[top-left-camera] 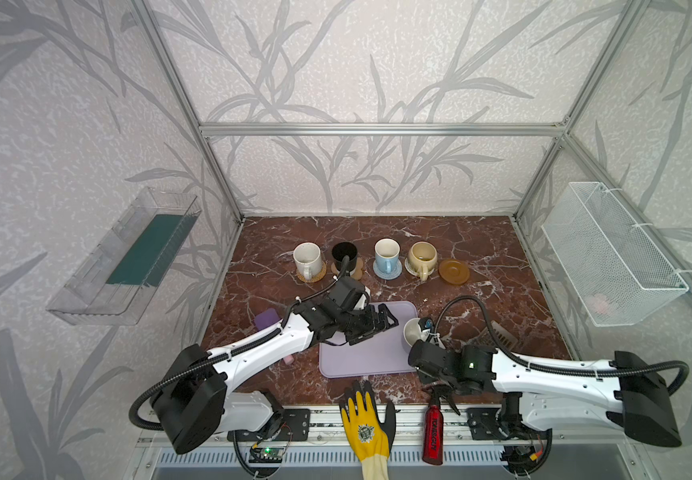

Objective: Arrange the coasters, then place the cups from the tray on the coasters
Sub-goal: 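Lift the lavender mug with the right gripper toward the wooden coaster, then lower the lavender mug onto the wooden coaster with the right gripper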

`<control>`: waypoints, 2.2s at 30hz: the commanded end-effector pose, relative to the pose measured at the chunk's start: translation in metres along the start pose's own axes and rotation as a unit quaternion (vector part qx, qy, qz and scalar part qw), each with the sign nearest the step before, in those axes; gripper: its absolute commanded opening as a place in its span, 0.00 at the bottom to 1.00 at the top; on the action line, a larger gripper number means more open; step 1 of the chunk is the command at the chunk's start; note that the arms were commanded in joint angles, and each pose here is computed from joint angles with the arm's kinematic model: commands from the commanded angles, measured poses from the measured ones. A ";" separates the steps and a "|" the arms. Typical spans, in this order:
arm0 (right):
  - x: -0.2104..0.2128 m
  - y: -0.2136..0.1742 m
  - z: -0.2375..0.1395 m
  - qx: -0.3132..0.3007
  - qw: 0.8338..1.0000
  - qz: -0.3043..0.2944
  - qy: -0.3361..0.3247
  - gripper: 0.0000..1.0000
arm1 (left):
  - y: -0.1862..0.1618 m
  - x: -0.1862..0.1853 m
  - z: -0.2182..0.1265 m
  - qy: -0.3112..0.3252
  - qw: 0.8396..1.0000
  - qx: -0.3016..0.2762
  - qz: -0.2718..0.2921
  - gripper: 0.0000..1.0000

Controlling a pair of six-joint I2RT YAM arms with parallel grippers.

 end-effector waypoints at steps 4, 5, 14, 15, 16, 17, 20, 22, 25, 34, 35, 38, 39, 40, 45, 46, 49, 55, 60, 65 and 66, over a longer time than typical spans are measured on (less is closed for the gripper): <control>-0.013 0.026 -0.017 -0.047 0.999 0.010 0.011 0.00 | 0.009 -0.017 -0.004 -0.045 0.997 -0.051 -0.023 0.99; -0.016 0.027 -0.018 -0.049 0.999 0.011 0.013 0.00 | 0.010 -0.019 -0.007 -0.049 0.997 -0.061 -0.024 0.99; -0.054 0.051 -0.022 -0.037 0.999 0.014 0.016 0.00 | 0.022 -0.056 -0.019 -0.073 0.992 -0.098 0.013 0.99; -0.059 0.053 -0.024 -0.036 0.999 0.016 0.015 0.00 | 0.023 -0.059 -0.019 -0.079 0.992 -0.099 0.015 0.99; -0.063 0.055 -0.025 -0.036 0.999 0.017 0.014 0.00 | 0.023 -0.062 -0.018 -0.084 0.992 -0.098 0.016 0.99; -0.066 0.057 -0.026 -0.037 0.999 0.020 0.015 0.00 | 0.024 -0.066 -0.018 -0.094 0.991 -0.097 0.018 0.99; -0.077 0.064 -0.027 -0.040 0.999 0.031 0.013 0.00 | 0.025 -0.076 -0.018 -0.116 0.988 -0.095 0.024 0.99; -0.087 0.069 -0.027 -0.040 0.999 0.032 0.006 0.00 | 0.027 -0.083 -0.018 -0.120 0.988 -0.094 0.035 0.99; -0.102 0.076 -0.027 -0.037 0.999 0.040 -0.002 0.00 | 0.029 -0.089 -0.016 -0.107 0.989 -0.094 0.050 0.99; -0.148 0.098 -0.030 -0.050 0.995 0.083 -0.023 0.00 | 0.040 -0.114 -0.004 -0.110 0.988 -0.083 0.074 0.99; -0.152 0.100 -0.029 -0.050 0.995 0.086 -0.025 0.00 | 0.042 -0.116 -0.004 -0.110 0.988 -0.083 0.076 0.99; -0.165 0.108 -0.028 -0.050 0.994 0.091 -0.032 0.00 | 0.048 -0.121 0.000 -0.097 0.989 -0.084 0.078 0.99; -0.169 0.110 -0.027 -0.047 0.994 0.094 -0.035 0.00 | 0.049 -0.123 0.002 -0.092 0.989 -0.083 0.081 0.99; -0.174 0.113 -0.026 -0.048 0.993 0.097 -0.039 0.00 | 0.051 -0.126 0.004 -0.087 0.989 -0.080 0.084 0.99; -0.198 0.123 -0.018 -0.050 0.990 0.120 -0.044 0.00 | 0.057 -0.138 0.013 -0.085 0.990 -0.070 0.090 0.99; -0.203 0.126 -0.016 -0.048 0.990 0.127 -0.045 0.00 | 0.060 -0.141 0.014 -0.086 0.990 -0.069 0.091 0.99; -0.215 0.131 -0.007 -0.042 0.987 0.145 -0.047 0.00 | 0.067 -0.145 0.022 -0.085 0.990 -0.064 0.088 0.99; -0.232 0.148 0.012 -0.035 0.984 0.162 -0.069 0.00 | 0.080 -0.153 0.041 -0.071 0.992 -0.054 0.090 0.99; -0.241 0.161 0.033 -0.011 0.984 0.166 -0.063 0.00 | 0.091 -0.158 0.055 -0.066 0.993 -0.054 0.087 0.99; -0.247 0.165 0.049 0.012 0.984 0.164 -0.069 0.00 | 0.097 -0.158 0.065 -0.064 0.992 -0.062 0.086 0.99; -0.247 0.164 0.051 0.014 0.984 0.162 -0.071 0.00 | 0.098 -0.158 0.065 -0.063 0.992 -0.065 0.084 0.99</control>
Point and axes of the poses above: each gripper's point midway between its finger pads, its own z axis out along the fingers, its own x axis along the line the jaws close on, y = z × x, the point moved 8 cm from there along -z, back along the fingers, and after that the axes turned 15 degrees about -z, right-handed, at the moved point
